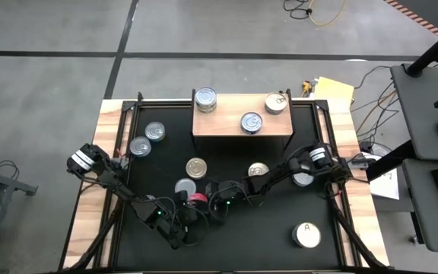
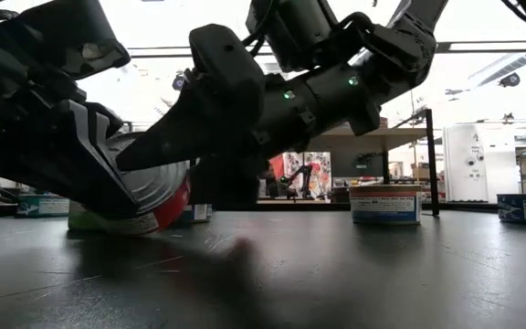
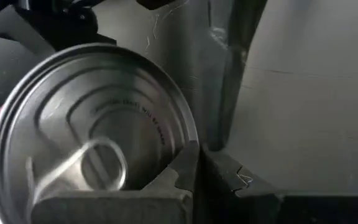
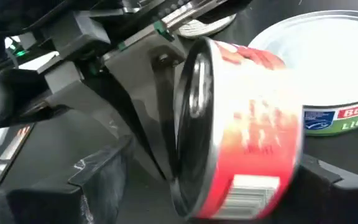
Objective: Stack canned seafood by type on shelf
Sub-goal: Put the red tuna can on the shelf
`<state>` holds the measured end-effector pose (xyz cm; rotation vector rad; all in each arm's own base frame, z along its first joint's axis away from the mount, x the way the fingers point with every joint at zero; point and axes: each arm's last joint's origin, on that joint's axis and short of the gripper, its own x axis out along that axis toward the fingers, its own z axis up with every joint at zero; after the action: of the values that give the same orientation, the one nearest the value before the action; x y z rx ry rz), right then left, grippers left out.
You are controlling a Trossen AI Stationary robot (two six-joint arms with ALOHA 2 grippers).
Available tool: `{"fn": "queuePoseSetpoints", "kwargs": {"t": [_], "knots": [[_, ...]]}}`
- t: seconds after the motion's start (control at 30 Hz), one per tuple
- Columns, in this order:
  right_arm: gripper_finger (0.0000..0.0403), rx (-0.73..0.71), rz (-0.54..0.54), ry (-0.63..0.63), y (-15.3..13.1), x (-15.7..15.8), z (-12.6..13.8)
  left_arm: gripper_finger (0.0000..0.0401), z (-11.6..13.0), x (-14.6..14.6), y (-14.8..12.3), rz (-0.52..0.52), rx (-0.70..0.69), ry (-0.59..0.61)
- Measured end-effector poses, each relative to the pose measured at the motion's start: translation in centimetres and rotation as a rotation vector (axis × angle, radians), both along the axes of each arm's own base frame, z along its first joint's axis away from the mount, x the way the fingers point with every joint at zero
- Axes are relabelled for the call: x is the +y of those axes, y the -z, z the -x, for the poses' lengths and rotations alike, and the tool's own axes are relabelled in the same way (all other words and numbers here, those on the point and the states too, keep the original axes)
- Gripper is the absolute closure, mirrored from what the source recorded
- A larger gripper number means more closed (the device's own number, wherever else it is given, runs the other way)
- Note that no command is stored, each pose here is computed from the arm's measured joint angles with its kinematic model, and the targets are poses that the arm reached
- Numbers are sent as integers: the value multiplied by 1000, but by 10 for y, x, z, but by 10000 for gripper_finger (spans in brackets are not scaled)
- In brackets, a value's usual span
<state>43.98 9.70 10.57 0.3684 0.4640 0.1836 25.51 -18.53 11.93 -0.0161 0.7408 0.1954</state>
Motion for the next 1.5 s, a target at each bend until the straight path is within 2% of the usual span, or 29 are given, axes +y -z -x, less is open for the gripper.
{"fn": "queuePoseSetpoints", "kwargs": {"t": [0.2,0.4,0.63,0.9,1.03,1.23,1.43,1.5], "knots": [[156,41,24,10,0,-4,-2,401,1,0,2,21,-8,8],[281,49,29,17,-1,-6,-1,401,0,-1,0,15,-13,20],[283,94,71,5,-10,-8,4,401,-5,-5,-13,-21,-17,71],[283,186,222,107,-42,-16,20,401,-3,-6,-33,-85,-21,123],[283,203,242,107,-57,-18,33,401,0,-4,-48,-150,-71,140],[283,151,195,130,-75,-25,70,401,8,2,-85,-223,-163,225],[283,-133,22,170,-85,-28,104,401,19,13,-117,-361,-298,352],[283,-209,-38,172,-82,-29,112,401,22,17,-126,-382,-390,378]]}}
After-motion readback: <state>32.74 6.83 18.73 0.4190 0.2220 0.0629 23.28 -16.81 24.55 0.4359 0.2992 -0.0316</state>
